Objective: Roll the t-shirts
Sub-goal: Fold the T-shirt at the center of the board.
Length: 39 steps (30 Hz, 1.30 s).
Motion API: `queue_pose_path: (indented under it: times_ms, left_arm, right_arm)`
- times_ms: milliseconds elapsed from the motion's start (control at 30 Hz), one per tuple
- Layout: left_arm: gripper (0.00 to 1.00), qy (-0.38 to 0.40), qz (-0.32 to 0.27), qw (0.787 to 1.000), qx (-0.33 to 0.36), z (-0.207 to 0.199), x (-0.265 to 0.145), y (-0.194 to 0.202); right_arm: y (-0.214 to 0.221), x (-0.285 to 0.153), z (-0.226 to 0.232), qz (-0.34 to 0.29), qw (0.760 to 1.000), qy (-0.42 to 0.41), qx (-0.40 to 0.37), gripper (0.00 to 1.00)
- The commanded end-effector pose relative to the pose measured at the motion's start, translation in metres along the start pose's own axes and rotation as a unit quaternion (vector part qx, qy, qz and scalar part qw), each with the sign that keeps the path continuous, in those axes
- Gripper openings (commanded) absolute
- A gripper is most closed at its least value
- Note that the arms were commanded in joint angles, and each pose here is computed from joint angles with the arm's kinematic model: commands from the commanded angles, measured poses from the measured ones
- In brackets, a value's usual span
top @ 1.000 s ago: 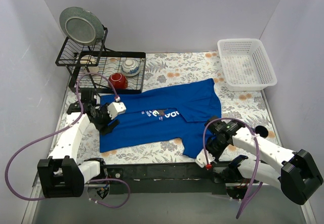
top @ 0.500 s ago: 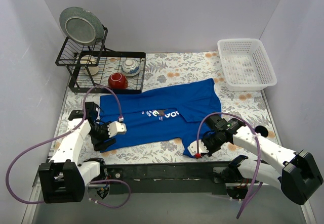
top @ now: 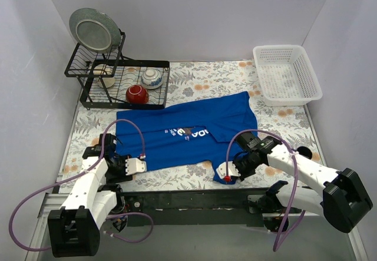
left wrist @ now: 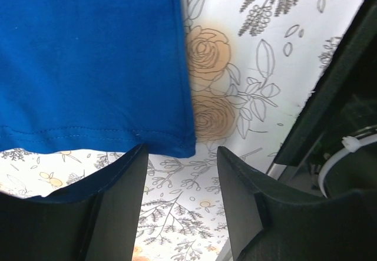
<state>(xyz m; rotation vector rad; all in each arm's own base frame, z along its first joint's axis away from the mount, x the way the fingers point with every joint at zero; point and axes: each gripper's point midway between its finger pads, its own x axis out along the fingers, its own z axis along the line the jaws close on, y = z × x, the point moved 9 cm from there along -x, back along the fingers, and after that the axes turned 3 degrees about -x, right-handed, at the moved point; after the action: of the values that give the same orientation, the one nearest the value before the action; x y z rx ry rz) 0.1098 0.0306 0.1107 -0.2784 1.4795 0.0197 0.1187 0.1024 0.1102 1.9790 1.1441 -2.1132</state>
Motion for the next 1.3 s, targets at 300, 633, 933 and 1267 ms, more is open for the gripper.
queue_pose_path:
  times_ms: [300, 633, 933, 1267]
  left_arm:
    - [0.23, -0.009, -0.008, 0.999, 0.03, 0.011, 0.006, -0.001]
    - [0.0, 0.012, -0.024, 0.999, 0.024, 0.012, -0.019, -0.009]
    - [0.0, -0.05, -0.05, 0.997, -0.042, 0.028, -0.038, -0.018]
    - [0.0, -0.123, -0.091, 0.977, -0.152, 0.063, -0.047, -0.03]
  right_arm:
    - [-0.006, -0.007, -0.014, -0.01, 0.999, 0.02, 0.027, 0.01]
    - [-0.006, -0.032, -0.01, 0.017, 0.994, 0.057, 0.089, 0.01]
    - [-0.016, -0.106, -0.026, 0.03, 0.958, 0.198, 0.204, 0.01]
    - [-0.009, -0.163, -0.064, 0.029, 0.89, 0.332, 0.31, 0.01]
